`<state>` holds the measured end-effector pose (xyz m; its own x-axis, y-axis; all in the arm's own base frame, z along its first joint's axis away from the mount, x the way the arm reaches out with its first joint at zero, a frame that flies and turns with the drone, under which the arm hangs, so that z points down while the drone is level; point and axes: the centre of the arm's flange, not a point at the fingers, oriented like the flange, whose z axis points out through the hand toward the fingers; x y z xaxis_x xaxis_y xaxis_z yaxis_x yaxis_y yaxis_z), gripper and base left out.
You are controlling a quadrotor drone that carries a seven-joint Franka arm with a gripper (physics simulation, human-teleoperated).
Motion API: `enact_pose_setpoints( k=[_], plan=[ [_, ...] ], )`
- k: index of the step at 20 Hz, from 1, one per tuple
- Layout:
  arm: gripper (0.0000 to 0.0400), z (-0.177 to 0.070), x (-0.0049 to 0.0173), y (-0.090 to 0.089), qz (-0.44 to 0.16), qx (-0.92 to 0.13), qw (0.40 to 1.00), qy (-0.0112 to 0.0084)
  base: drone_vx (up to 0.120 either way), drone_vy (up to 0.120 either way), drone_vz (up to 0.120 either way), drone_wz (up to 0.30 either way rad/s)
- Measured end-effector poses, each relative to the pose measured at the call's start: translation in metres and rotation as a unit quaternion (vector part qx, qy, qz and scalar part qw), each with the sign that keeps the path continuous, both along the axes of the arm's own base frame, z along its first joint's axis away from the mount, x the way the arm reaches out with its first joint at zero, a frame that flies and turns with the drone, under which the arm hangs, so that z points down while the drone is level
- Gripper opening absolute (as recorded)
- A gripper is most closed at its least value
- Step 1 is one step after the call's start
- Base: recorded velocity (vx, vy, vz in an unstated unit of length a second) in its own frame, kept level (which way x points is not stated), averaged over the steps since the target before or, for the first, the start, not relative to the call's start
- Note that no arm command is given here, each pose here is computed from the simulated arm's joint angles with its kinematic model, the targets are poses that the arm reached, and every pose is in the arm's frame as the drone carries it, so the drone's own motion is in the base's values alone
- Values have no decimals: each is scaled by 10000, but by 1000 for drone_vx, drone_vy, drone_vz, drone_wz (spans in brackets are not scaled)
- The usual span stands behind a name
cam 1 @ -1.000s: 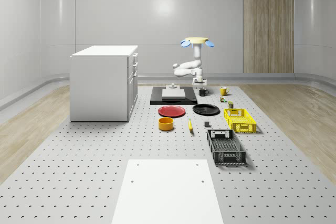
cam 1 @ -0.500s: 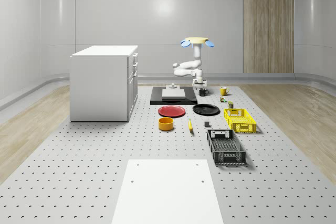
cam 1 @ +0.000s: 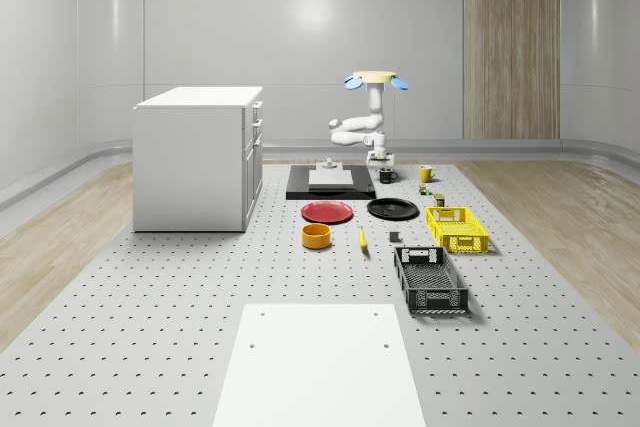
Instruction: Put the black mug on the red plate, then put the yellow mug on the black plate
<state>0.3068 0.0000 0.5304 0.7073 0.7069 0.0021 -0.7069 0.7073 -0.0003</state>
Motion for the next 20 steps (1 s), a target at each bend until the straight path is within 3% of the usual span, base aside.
enact_pose_setpoints(
  k=[3,6,10,16,20],
  plan=[
    [165,2,0,0,0,0,10000,0,0,0,0,0],
    [136,3,0,0,0,0,10000,0,0,0,0,0],
    [120,-75,0,0,0,0,10000,0,0,0,0,0],
    [112,-279,0,0,0,1,10000,1,0,0,120,0],
    [111,-347,0,0,0,1,10000,1,120,-120,120,0]
  ],
)
